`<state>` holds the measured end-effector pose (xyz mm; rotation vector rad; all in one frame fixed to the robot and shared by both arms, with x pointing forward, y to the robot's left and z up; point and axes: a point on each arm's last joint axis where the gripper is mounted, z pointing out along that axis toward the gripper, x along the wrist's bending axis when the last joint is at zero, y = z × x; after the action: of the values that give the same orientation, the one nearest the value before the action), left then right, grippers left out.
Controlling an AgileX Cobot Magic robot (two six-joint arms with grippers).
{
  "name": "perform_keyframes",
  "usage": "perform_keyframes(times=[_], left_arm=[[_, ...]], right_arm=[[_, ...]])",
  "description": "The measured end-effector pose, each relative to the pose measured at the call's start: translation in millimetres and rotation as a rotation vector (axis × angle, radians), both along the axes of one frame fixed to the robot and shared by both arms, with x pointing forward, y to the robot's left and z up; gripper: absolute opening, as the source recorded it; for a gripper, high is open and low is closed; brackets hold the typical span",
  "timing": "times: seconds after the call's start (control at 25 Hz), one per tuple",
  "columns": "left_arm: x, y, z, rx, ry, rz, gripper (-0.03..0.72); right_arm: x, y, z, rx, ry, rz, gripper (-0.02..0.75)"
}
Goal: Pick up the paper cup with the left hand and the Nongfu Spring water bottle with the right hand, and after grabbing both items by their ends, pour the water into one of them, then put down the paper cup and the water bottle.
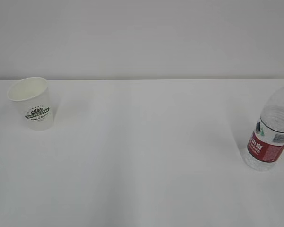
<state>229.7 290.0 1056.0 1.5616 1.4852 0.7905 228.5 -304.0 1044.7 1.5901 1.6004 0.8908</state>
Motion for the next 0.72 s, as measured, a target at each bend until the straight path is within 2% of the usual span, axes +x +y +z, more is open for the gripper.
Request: perform_keyframes(times=[0.72], left_arm=[[0.0, 0.0, 0.0, 0.0, 0.0, 0.0, 0.58]], right_arm=[[0.0, 0.0, 0.0, 0.0, 0.0, 0.0, 0.568]])
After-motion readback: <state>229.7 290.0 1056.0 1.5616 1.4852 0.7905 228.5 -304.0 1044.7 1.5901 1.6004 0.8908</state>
